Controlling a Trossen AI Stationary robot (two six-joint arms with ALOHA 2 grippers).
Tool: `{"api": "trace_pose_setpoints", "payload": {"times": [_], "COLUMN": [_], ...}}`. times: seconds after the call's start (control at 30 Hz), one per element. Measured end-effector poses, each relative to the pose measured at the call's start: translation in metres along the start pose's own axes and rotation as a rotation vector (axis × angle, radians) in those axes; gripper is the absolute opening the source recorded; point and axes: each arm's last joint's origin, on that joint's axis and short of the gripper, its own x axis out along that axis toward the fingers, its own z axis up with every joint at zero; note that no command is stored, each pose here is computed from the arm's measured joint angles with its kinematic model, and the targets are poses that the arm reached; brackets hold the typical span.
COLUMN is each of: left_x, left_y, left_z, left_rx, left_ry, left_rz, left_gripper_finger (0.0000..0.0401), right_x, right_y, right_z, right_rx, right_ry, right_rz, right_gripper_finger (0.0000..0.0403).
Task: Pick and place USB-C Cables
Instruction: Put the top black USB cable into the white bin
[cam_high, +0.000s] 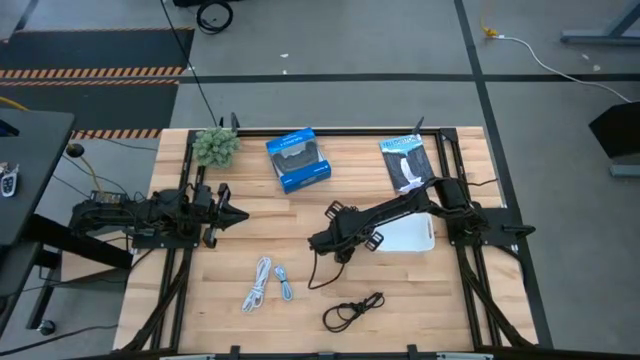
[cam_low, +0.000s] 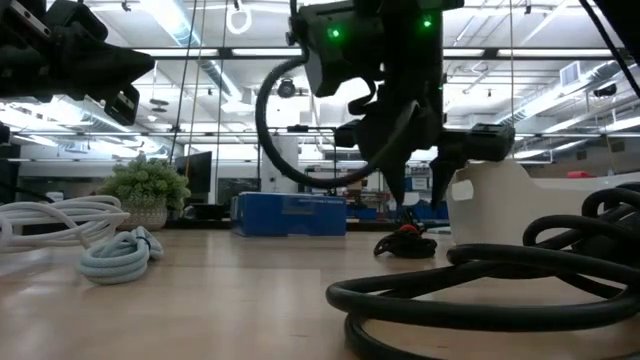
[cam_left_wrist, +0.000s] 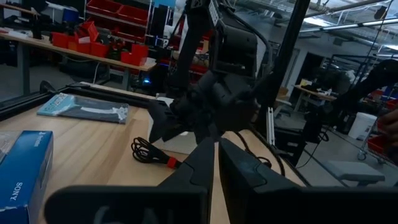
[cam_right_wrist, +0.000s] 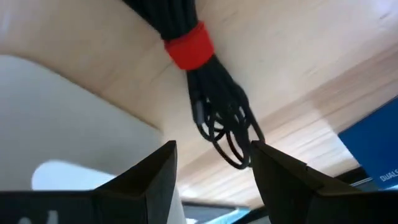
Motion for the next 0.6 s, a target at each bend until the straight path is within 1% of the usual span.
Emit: {"api": "trace_pose_setpoints", "payload": {"times": [0.07,0.3,0.43,0.6], "left_x": [0.0,0.0,0.0,0.0], "left_y": [0.0,0.0,0.0,0.0], "left_z": [0.0,0.0,0.0,0.0], "left_rx": [0.0,0.0,0.0,0.0], "left_ry": [0.0,0.0,0.0,0.0], "left_rz": [0.0,0.0,0.0,0.0], "left_gripper_finger": [0.0029,0.003,0.003,0.003], "right_x": [-0.002,-0.014,-0.021,-0.027], "right_y": [0.002,0.022,0.032,0.04], "right_z": [0.004,0.019,0.03,0.043], "right_rx": [0.008,-0.05,-0.037,-0.037], "right_ry": [-0.018,-0.059,-0.134,-0.199], "right_rz": [-0.014,-0.046,-0.039,-0.075], "right_gripper_finger": [0.021,0.021,0.021,0.021]}}
